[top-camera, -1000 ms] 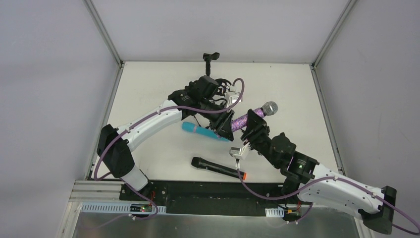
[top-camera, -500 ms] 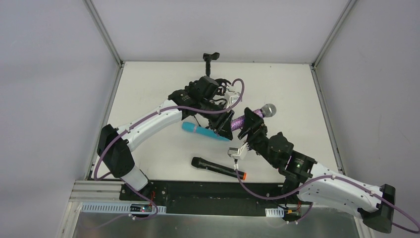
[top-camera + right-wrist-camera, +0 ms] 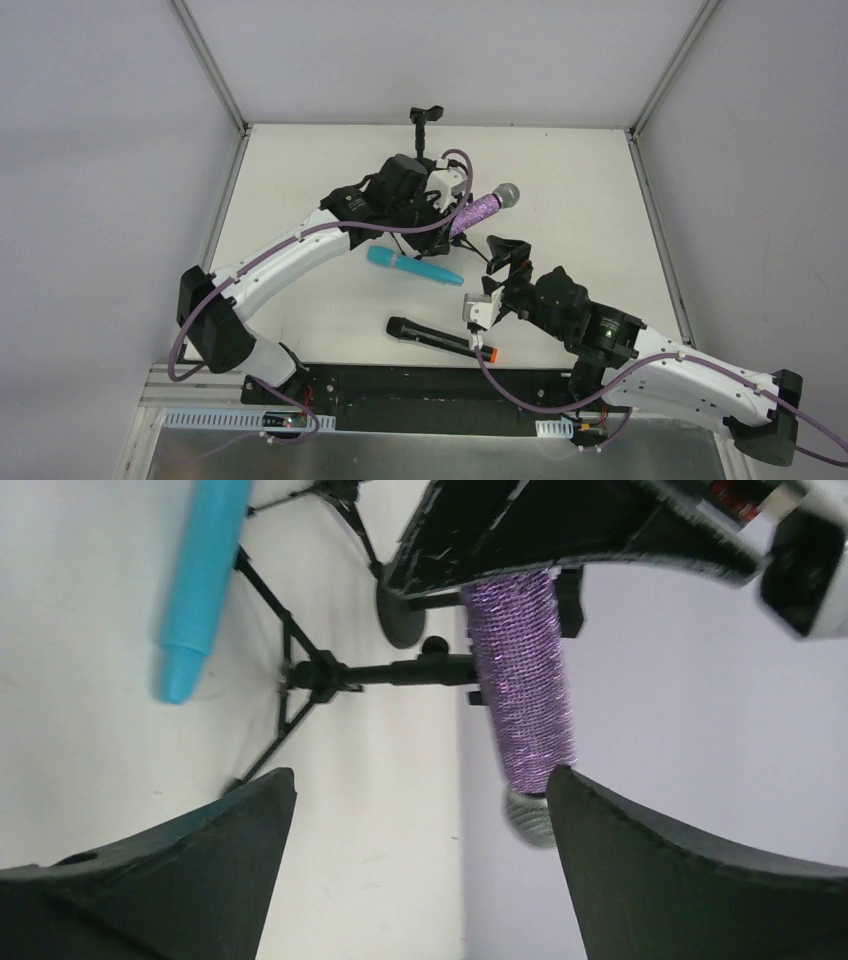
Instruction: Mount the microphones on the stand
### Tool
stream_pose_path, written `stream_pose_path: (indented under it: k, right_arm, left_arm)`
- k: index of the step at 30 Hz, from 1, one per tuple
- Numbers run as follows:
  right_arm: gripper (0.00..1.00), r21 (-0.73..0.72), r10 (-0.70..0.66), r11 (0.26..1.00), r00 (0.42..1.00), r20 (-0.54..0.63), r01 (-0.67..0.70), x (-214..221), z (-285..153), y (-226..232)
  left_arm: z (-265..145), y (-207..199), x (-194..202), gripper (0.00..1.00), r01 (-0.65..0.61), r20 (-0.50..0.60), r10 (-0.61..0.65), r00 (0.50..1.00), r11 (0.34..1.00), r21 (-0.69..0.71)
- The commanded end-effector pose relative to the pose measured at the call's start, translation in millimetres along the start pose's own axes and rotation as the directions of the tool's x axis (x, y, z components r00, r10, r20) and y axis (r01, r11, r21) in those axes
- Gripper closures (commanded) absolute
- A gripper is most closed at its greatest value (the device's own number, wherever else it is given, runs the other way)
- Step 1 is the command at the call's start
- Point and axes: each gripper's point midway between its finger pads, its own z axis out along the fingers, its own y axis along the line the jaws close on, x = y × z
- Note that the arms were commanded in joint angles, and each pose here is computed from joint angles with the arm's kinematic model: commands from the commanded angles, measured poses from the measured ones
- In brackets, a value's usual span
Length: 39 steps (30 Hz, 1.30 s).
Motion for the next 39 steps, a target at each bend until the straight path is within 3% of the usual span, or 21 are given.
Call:
stream_pose_path:
  k: [1, 6, 11, 17, 20, 24, 28, 33, 36, 39]
  right_arm:
    - [0.01, -0.033, 0.343, 0.939, 0.936, 0.079, -0.341, -21, -5, 3]
    - [0.01, -0.033, 0.618, 0.786, 0.782, 0.079, -0.617, -29, -2, 7]
    - [0.01, 0.054, 0.833, 0.547, 0.55, 0.067, -0.835, -26, -2, -4]
    - [0.01, 0.152, 0.961, 0.232, 0.25, 0.115, -0.961, -22, -4, -19]
    - [0.01, 0.155, 0.981, 0.108, 0.13, 0.142, -0.982, -24, -11, -30]
    - [0.01, -0.081, 0.982, -0.009, -0.024, 0.189, -0.997, -53, -22, -43]
    - [0.01, -0.225, 0.956, -0.153, -0.202, 0.211, -0.962, -58, -32, -68]
    - [0.01, -0.4, 0.905, -0.302, -0.392, 0.166, -0.866, -66, -33, -97]
    - [0.01, -0.503, 0.882, -0.347, -0.457, 0.111, -0.791, -73, -31, -111]
    - [0.01, -0.545, 0.87, -0.343, -0.478, 0.124, -0.765, -74, -28, -122]
  left_arm:
    - [-40, 25, -40, 1.0, -0.037, 0.213, 0.084, 0.973, 0.976, -0.216]
    - [-63, 35, -49, 1.0, -0.031, 0.319, 0.132, 0.939, 0.953, -0.301]
    - [-88, 39, -60, 1.0, -0.015, 0.46, 0.191, 0.867, 0.933, -0.359]
    - [-111, 22, -73, 1.0, -0.091, 0.669, 0.311, 0.675, 0.935, -0.342]
    - [-116, 10, -73, 1.0, -0.107, 0.713, 0.289, 0.638, 0.951, -0.289]
    - [-114, -15, -74, 1.0, -0.137, 0.759, 0.203, 0.619, 0.979, -0.15]
    - [-113, -35, -75, 1.0, -0.159, 0.793, 0.11, 0.599, 0.987, -0.017]
    - [-109, -52, -74, 1.0, -0.196, 0.787, 0.058, 0.615, 0.977, 0.081]
    - [-107, -56, -74, 1.0, -0.198, 0.782, 0.037, 0.622, 0.974, 0.111]
    - [-105, -58, -74, 1.0, -0.187, 0.779, 0.011, 0.626, 0.973, 0.136]
